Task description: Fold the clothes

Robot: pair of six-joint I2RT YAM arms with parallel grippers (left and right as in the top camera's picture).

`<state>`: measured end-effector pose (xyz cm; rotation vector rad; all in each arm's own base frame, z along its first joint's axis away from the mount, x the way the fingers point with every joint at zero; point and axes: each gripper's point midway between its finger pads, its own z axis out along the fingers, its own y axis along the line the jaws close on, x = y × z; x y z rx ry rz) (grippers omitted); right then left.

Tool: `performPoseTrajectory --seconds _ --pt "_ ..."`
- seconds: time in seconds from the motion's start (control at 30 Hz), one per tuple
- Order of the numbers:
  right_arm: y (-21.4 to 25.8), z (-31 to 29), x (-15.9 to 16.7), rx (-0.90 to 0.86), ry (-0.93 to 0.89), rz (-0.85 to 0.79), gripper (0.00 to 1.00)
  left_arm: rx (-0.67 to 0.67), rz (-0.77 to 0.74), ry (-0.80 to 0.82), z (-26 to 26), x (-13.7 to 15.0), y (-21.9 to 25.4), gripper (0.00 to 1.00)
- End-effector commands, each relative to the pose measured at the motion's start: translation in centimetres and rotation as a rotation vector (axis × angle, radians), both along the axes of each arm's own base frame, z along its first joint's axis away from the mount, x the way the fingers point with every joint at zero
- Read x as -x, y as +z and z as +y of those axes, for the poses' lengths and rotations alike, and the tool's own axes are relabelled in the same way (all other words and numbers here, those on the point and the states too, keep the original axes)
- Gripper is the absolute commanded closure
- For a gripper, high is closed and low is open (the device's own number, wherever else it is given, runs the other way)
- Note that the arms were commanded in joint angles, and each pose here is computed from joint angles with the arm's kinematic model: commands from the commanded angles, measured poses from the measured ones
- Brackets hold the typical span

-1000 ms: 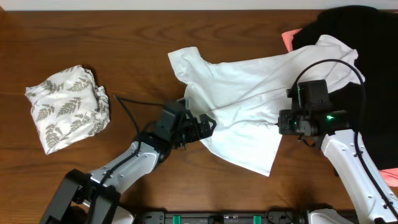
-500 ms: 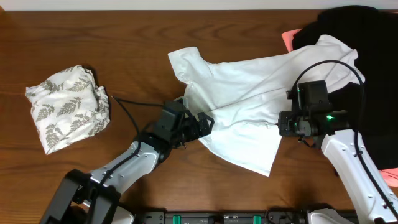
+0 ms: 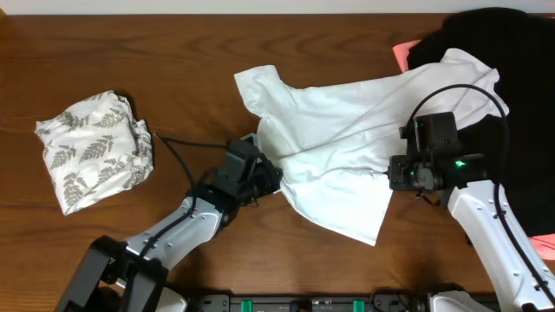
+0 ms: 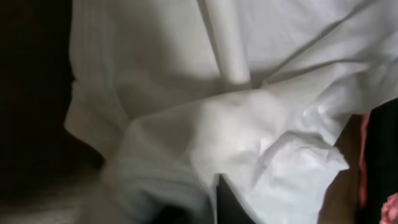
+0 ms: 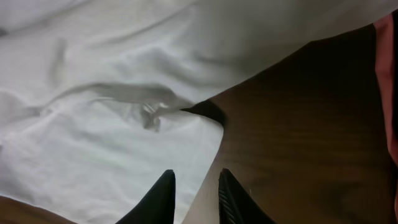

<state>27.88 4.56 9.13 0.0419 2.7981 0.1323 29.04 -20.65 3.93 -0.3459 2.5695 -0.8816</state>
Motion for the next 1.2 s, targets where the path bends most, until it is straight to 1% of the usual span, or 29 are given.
performPoseTrajectory --seconds 0.0,0.1,0.17,0.23,0.3,0.4,0.5,0.7,0.8,0.87,1.03,1.17 --pt "0.3 -0.3 -0.2 0.005 -0.008 -0.008 0.78 -0.011 -0.017 0.01 0.0 -0.6 0.2 0.94" --pt "0.3 -0.3 -0.2 0.005 -0.008 -0.008 0.78 -0.013 -0.02 0.006 0.0 -0.6 0.2 0.94" --pt "0.4 -0.3 -0.2 0.005 -0.008 -0.008 0.82 -0.024 -0.027 0.01 0.3 -0.7 0.3 0.94" --pt "0.6 -0.3 -0.2 0.004 -0.008 -0.017 0.85 -0.052 -0.048 0.0 0.7 -0.7 0.5 0.94" --pt "1.3 -0.3 -0.2 0.001 -0.008 -0.041 0.84 -0.1 -0.053 0.027 2.1 -0.8 0.6 0.94" --pt "2.9 -0.3 -0.3 -0.001 0.005 -0.101 0.84 -0.195 -0.06 0.096 5.5 -0.8 1.3 0.94" --pt "4.4 -0.4 -0.4 -0.005 0.002 -0.158 0.83 -0.262 -0.084 0.161 9.2 -0.8 2.7 0.94" --pt "6.0 -0.4 -0.1 -0.015 -0.004 -0.215 0.83 -0.288 -0.123 0.33 15.7 -0.5 6.0 0.94" --pt "5.7 -1.1 -0.1 0.011 -0.033 -0.204 0.83 -0.319 -0.127 0.374 18.1 0.3 6.7 0.94" --pt "5.4 -2.1 -0.1 0.05 -0.069 -0.193 0.81 -0.34 -0.118 0.392 19.2 0.7 6.7 0.94" --pt "3.4 -4.7 -0.1 0.108 -0.149 -0.111 0.81 -0.356 -0.046 0.453 21.3 1.8 5.7 0.94" --pt "0.8 -6.9 0.3 0.114 -0.24 0.002 0.89 -0.361 -0.02 0.46 21.6 2.2 5.3 0.94"
